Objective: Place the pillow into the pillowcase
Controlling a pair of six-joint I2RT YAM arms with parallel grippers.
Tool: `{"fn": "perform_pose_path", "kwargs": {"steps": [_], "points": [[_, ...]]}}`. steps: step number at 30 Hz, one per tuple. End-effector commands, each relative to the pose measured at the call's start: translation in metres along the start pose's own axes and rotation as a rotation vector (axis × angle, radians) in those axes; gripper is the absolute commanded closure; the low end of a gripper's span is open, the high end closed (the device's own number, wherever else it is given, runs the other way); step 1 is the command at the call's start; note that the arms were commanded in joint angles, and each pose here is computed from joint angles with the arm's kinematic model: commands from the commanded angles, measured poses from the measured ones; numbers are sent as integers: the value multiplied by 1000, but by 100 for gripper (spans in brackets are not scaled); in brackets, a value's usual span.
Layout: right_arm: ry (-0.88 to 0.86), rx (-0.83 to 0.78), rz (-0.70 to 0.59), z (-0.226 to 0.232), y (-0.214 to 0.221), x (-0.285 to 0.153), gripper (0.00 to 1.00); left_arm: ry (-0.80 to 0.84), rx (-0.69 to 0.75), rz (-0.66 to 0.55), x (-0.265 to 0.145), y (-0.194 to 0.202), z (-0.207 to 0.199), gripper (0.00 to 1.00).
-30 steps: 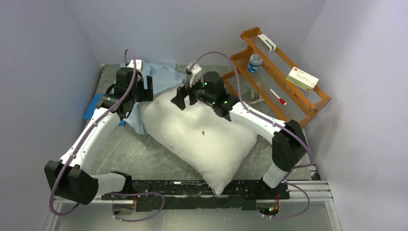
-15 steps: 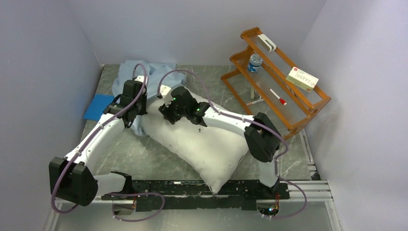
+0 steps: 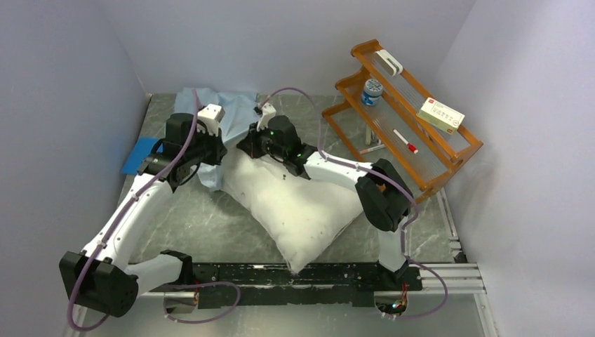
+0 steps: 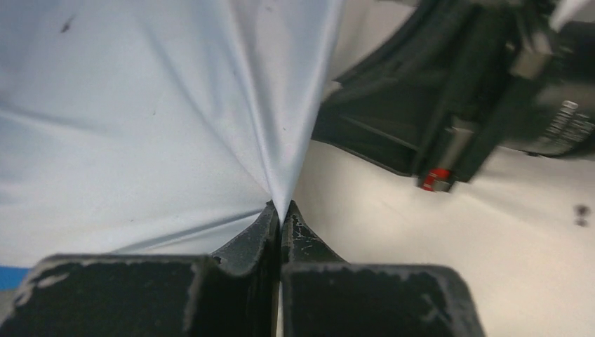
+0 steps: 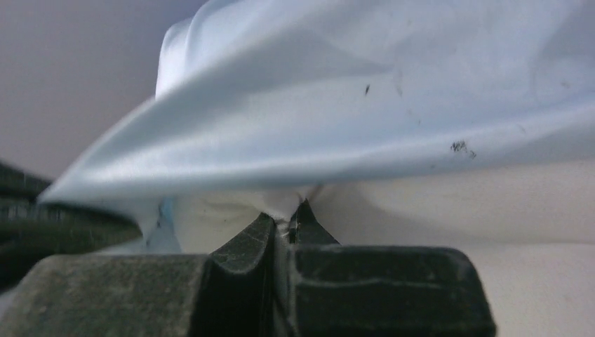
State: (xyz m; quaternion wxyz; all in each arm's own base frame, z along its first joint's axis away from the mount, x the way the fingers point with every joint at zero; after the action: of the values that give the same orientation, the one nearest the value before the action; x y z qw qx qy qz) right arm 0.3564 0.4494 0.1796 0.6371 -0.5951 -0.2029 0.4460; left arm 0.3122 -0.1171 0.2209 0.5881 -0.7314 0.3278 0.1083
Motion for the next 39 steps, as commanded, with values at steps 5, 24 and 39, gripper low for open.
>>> {"fn": "perform_pose_path", "kwargs": {"steps": [5,24,39], "points": [[101,224,-521,-12,-118,-29,100,495,-30,-68,-37,-34,-91,95],[-11,108,-326,-16,-83,-38,28,-62,-109,-55,-7,-15,2,51],[151,36,93,-101,-34,-95,5,-97,239,-184,42,-107,-34,17]]}}
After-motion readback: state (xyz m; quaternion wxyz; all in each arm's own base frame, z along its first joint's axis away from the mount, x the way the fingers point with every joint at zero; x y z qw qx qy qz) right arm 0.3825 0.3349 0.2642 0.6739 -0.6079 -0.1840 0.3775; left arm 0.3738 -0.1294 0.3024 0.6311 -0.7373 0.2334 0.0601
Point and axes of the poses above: each gripper's point midway between its finger pads, its own x axis out along the fingers, its own z axis along the line the jaws close on, y = z × x, the point moved 1 cm from there along -x, back along the fingers, and after that the axes turned 12 degrees about -x, right-handed, at the moved point
